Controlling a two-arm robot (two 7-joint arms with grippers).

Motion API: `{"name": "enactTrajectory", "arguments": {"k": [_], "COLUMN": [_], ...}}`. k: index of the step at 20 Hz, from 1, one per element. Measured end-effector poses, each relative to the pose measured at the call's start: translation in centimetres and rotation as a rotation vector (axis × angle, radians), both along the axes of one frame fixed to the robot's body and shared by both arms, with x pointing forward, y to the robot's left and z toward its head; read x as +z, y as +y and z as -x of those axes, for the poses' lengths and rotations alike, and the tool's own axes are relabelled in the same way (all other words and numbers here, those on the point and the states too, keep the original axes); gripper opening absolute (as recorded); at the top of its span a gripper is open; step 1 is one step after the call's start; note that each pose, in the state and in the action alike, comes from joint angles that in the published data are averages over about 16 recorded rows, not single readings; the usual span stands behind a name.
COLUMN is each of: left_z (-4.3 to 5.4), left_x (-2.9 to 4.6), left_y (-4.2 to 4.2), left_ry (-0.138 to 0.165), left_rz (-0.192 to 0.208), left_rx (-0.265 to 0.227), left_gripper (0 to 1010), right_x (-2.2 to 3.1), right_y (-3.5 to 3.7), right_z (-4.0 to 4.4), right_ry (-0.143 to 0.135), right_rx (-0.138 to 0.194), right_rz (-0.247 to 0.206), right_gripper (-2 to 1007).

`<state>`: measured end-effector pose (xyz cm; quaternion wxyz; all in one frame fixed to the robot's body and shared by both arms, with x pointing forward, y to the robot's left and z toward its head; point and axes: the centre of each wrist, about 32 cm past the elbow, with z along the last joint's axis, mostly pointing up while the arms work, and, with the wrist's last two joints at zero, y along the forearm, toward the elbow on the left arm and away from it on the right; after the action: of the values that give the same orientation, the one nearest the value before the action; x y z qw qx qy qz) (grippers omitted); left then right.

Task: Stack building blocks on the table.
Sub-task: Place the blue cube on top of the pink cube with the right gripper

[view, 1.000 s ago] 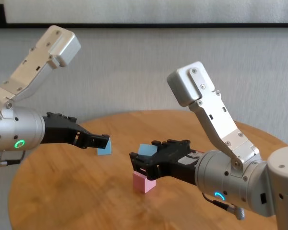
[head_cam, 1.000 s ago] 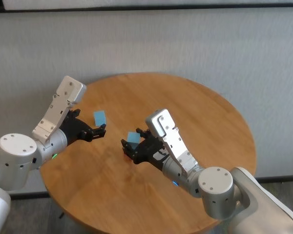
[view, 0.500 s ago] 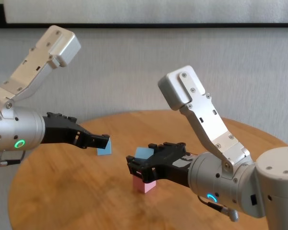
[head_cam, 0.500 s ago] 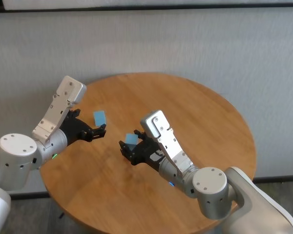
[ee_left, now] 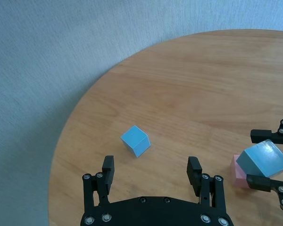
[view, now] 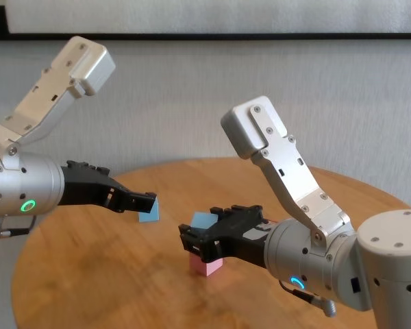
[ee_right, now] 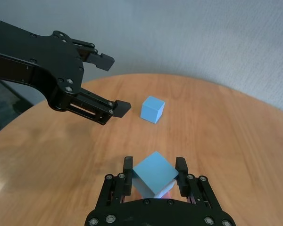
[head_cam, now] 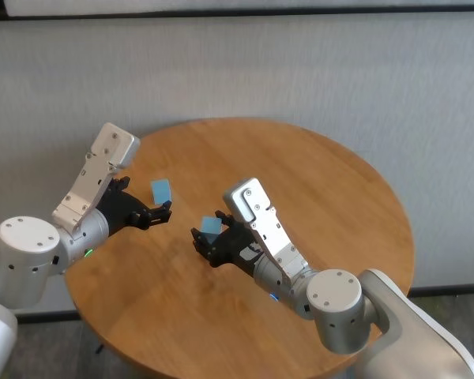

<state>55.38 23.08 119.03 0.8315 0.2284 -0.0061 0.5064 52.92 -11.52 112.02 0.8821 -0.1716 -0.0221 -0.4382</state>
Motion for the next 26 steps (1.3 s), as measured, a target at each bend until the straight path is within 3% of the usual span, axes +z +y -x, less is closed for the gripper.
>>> {"name": "enactTrajectory", "arguments": {"k": [26], "left_z": [0.0], "left_x": [0.0], "left_y": [0.0], "left_ry": [0.0], "left_rz": [0.0], "left_rx": [0.0], "left_gripper": [1000], "right_x": [-0.46], "right_y": [0.2], "right_z": [-0.37], "right_ry": [0.005], "right_rx": [-0.026], "right_rz": [0.009], "right_gripper": [517]}}
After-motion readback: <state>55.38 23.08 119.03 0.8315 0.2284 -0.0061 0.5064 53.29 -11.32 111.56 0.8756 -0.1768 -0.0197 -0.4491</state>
